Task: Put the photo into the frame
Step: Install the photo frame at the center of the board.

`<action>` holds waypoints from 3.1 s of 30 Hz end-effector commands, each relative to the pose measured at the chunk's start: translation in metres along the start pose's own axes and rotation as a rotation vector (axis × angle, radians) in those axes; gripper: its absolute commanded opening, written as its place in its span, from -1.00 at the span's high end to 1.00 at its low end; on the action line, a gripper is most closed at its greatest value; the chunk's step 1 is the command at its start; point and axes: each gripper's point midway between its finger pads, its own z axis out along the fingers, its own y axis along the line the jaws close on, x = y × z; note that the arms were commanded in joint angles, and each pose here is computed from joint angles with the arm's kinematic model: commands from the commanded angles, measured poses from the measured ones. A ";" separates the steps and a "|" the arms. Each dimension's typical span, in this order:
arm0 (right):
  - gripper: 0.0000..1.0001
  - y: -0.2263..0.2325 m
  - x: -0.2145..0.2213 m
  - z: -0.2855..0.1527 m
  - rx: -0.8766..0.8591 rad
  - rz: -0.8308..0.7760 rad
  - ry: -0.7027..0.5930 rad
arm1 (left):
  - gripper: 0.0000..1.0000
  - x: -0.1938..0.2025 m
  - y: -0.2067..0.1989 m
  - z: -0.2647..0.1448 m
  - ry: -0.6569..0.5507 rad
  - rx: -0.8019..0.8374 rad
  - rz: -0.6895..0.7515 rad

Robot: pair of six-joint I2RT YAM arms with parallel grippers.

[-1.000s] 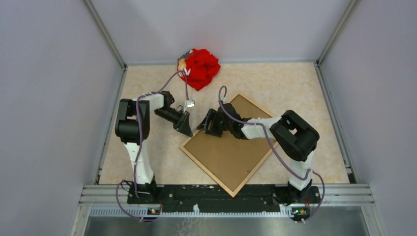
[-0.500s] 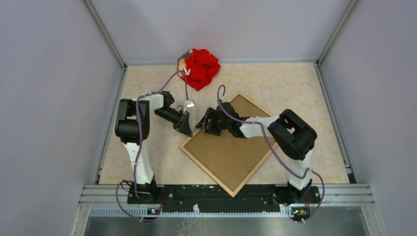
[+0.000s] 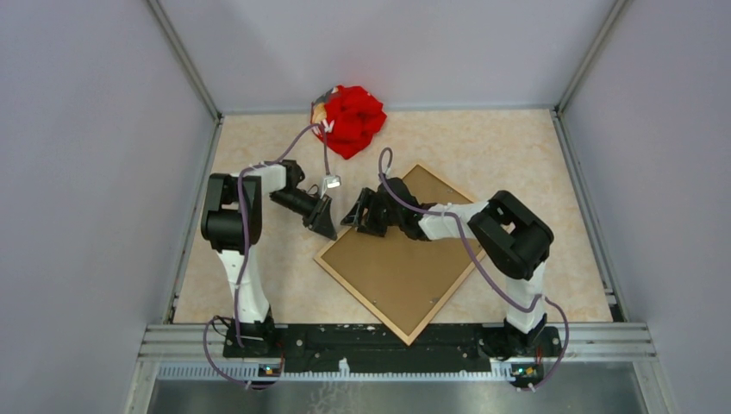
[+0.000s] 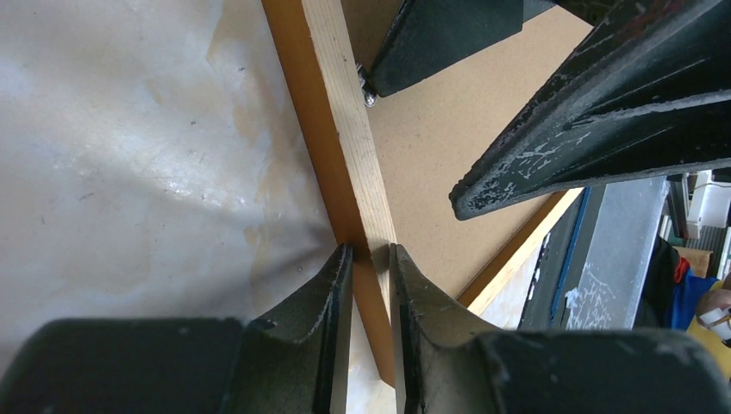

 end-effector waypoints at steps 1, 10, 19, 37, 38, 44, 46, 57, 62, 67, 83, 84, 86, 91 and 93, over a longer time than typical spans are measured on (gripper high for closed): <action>-0.27 0.008 -0.010 -0.005 -0.017 -0.058 -0.022 | 0.49 -0.001 -0.001 0.001 0.002 -0.010 0.063; -0.27 0.008 -0.029 -0.019 -0.023 -0.097 -0.038 | 0.49 -0.003 -0.001 0.000 0.000 -0.012 0.070; -0.28 0.001 -0.017 -0.005 -0.030 -0.074 0.004 | 0.50 -0.004 -0.001 -0.001 0.000 -0.014 0.068; -0.28 0.008 -0.010 0.009 -0.041 -0.067 0.021 | 0.50 -0.005 -0.003 0.000 -0.006 -0.003 0.071; -0.28 0.008 -0.009 0.010 -0.041 -0.064 0.024 | 0.50 -0.005 -0.003 -0.001 -0.006 -0.005 0.073; -0.28 0.009 -0.001 0.012 -0.055 -0.052 0.042 | 0.50 -0.007 -0.003 -0.001 -0.008 -0.002 0.075; -0.28 0.012 0.001 0.013 -0.069 -0.050 0.045 | 0.50 -0.007 -0.003 -0.001 -0.011 0.000 0.075; -0.28 0.022 0.006 0.015 -0.131 -0.037 0.069 | 0.52 -0.006 -0.002 0.000 -0.008 -0.001 0.076; -0.28 0.022 0.001 0.009 -0.123 -0.043 0.050 | 0.53 -0.002 -0.002 0.003 0.000 -0.003 0.071; -0.28 0.008 -0.010 0.000 -0.092 -0.037 0.025 | 0.53 0.000 -0.001 0.002 0.008 -0.016 0.076; -0.29 -0.006 -0.019 -0.007 -0.016 -0.058 -0.012 | 0.54 -0.001 -0.001 0.002 0.006 -0.015 0.078; -0.29 -0.007 -0.019 -0.008 -0.010 -0.061 -0.015 | 0.54 -0.001 -0.001 0.002 0.006 -0.015 0.078; -0.29 -0.009 -0.022 -0.010 -0.003 -0.063 -0.022 | 0.54 -0.001 -0.002 0.001 0.007 -0.014 0.077; -0.29 -0.011 -0.028 -0.014 0.003 -0.069 -0.042 | 0.55 -0.001 -0.002 0.001 0.006 -0.015 0.081; -0.29 -0.007 -0.026 -0.010 -0.015 -0.065 -0.023 | 0.55 -0.001 -0.002 0.001 0.006 -0.015 0.080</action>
